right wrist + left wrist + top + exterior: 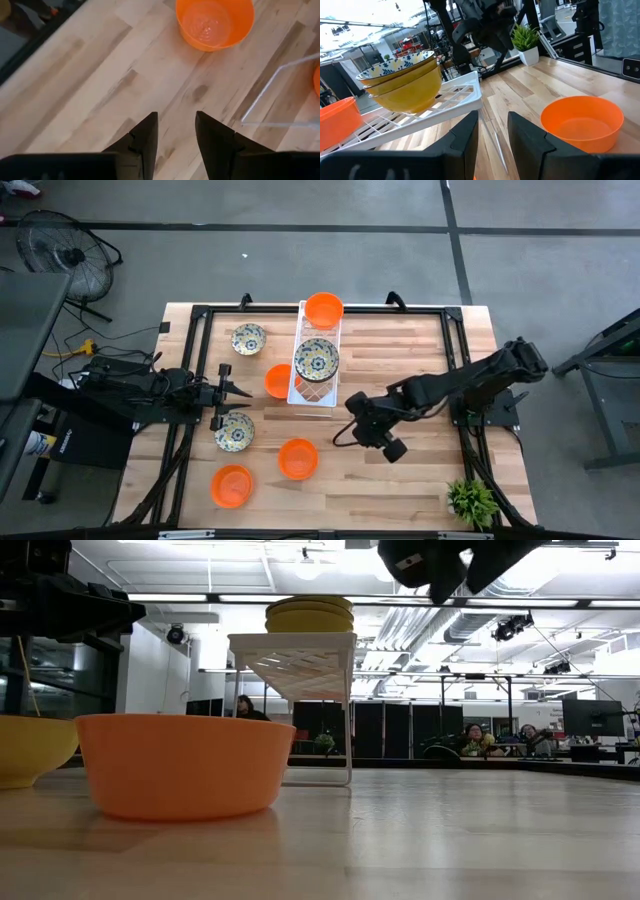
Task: Pick & Place Mini bowls
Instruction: Stack the orange bowl on the stacked orange bowls on the shelf
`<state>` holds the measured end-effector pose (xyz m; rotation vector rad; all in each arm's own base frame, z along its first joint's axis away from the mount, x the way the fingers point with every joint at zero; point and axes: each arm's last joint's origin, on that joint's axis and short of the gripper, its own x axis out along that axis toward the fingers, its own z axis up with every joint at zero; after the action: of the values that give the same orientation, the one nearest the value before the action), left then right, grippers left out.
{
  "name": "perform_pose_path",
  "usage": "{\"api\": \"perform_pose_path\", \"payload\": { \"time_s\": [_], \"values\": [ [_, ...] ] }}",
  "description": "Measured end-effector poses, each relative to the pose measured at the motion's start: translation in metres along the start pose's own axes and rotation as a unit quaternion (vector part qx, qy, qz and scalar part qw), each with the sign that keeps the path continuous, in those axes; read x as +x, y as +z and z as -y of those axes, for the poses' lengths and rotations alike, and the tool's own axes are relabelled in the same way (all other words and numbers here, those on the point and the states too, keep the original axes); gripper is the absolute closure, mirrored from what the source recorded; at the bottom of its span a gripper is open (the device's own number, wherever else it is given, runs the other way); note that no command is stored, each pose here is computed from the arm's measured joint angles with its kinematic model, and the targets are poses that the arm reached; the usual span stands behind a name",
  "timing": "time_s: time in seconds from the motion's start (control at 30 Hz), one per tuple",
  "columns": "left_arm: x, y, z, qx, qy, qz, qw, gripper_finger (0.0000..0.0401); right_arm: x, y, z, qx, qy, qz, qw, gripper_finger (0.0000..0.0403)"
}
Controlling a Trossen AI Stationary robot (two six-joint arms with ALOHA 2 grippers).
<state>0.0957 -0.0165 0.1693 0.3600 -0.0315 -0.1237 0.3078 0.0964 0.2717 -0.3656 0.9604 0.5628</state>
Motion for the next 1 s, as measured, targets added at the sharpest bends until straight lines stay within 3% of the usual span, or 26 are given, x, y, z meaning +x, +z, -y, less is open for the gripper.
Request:
{"api": "perform_pose_path", "payload": {
  "time_s": [0.47,0.67,1.0],
  "values": [
    [0.000,0.000,0.000,0.000,0.000,0.000,1.000,0.0300,0.059,0.020,0.009,-0.152,-0.005,0.026,0.988,0.0284],
    [0.000,0.000,0.000,0.000,0.000,0.000,1.000,0.0300,0.086,0.043,0.020,-0.163,-0.001,0.024,0.986,0.0279],
    [0.000,0.000,0.000,0.000,0.000,0.000,1.000,0.0300,0.124,0.063,0.029,-0.206,0.018,0.000,0.978,0.0231]
  ]
}}
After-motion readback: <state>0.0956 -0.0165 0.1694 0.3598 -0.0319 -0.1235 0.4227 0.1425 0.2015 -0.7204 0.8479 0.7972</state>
